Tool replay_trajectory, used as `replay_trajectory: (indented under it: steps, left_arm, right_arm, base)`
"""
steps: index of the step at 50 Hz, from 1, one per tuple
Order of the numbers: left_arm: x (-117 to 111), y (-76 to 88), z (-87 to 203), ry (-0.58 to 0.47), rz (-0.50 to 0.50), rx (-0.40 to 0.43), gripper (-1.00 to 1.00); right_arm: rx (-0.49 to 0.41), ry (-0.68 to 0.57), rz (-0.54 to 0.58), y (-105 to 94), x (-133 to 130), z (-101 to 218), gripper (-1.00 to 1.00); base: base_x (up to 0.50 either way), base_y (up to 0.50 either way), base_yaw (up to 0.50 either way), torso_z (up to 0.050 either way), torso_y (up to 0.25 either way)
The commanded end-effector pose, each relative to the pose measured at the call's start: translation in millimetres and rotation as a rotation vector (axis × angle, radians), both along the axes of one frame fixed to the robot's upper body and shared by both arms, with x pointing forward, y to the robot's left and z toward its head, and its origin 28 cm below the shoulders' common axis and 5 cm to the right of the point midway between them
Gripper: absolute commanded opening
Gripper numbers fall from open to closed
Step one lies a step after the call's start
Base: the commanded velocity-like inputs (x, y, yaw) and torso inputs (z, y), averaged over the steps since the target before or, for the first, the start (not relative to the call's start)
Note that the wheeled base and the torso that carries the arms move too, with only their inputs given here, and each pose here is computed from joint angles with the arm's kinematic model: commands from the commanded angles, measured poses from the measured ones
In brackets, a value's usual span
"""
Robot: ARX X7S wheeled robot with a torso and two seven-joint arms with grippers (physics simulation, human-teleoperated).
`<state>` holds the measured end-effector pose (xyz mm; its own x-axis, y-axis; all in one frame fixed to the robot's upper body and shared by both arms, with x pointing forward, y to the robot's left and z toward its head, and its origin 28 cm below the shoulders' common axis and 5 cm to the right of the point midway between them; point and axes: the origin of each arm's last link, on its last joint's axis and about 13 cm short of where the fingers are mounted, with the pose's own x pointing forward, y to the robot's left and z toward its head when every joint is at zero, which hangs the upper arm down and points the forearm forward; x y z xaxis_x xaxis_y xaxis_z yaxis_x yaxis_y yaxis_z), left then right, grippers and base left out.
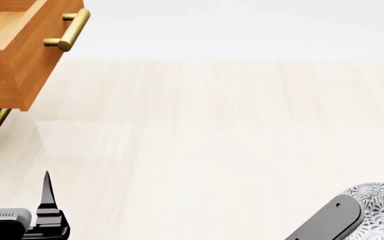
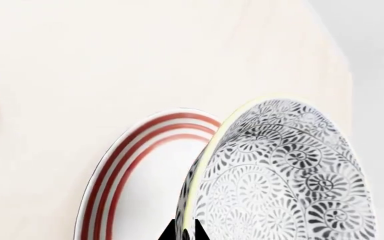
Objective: Put the bowl on the plate.
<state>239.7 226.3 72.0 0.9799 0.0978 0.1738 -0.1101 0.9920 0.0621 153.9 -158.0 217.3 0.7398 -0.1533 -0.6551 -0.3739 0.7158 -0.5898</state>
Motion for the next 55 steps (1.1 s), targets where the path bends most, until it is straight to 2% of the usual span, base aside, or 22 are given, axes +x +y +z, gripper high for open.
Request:
replay_trajectory:
  steps: [1, 55]
  left_arm:
    - [0, -0.4, 0, 0.001, -0.002, 0.001, 1.00]
    - [1, -1.5, -2, 0.002, -0.004, 0.007, 1.00]
  right_arm:
    - [0.004, -0.027, 0.005, -1.5, 4, -2, -1.00]
    - [0.070, -0.008, -0.047, -11.2, 11, -16, -1.00]
  base:
    - [0.00, 0.00, 0.00, 0.000, 0.000]
    - [0.00, 0.00, 0.00, 0.000, 0.000]
